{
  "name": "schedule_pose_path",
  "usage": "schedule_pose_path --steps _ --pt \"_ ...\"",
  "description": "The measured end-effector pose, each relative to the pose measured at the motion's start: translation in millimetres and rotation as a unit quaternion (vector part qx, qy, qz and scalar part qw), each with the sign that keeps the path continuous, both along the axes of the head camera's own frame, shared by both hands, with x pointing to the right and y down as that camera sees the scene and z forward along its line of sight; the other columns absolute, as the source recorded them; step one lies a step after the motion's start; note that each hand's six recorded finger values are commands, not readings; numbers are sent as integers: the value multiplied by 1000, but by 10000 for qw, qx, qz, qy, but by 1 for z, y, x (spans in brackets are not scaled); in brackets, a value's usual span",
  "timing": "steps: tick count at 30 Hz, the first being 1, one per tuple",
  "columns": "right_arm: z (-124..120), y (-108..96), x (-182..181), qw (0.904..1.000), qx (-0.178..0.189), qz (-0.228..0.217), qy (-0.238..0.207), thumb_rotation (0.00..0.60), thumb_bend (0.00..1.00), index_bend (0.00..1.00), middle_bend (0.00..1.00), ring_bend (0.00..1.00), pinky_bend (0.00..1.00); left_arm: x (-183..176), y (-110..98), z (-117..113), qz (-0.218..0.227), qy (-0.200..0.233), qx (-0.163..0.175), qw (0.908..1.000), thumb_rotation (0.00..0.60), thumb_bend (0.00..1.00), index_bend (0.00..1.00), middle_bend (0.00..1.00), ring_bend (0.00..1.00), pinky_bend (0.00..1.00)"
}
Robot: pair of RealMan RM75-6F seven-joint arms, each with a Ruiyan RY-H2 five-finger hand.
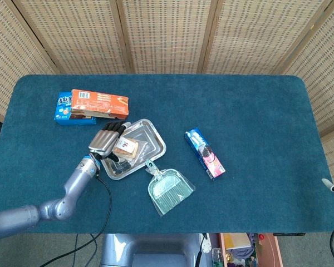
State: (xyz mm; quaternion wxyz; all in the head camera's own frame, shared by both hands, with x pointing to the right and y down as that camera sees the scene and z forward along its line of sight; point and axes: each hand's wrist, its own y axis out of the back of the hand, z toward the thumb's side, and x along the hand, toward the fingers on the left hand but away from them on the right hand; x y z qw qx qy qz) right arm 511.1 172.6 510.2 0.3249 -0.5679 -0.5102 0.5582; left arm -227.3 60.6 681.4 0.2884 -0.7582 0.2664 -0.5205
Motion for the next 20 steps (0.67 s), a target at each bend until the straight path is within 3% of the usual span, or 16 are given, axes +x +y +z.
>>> schedule_pose_path --steps 6,10,14,20 --pt "2 1 -4 10000 -43 -63 -33 600 0 0 0 0 0 -53 -3 -77 -216 28 825 9964 600 0 0 0 0 0" --pt "1 2 -5 10000 -27 -83 -41 600 0 0 0 0 0 -119 18 -120 -576 -315 1349 9887 600 0 0 0 0 0" --pt "-2 4 -6 9999 5 -116 -77 600 0 0 0 0 0 -170 56 -132 -984 -544 1400 9838 600 0 0 0 0 0" --pt "-4 4 -6 9999 18 -126 -85 600 0 0 0 0 0 -224 113 -130 -1433 -589 1170 9810 600 0 0 0 0 0"
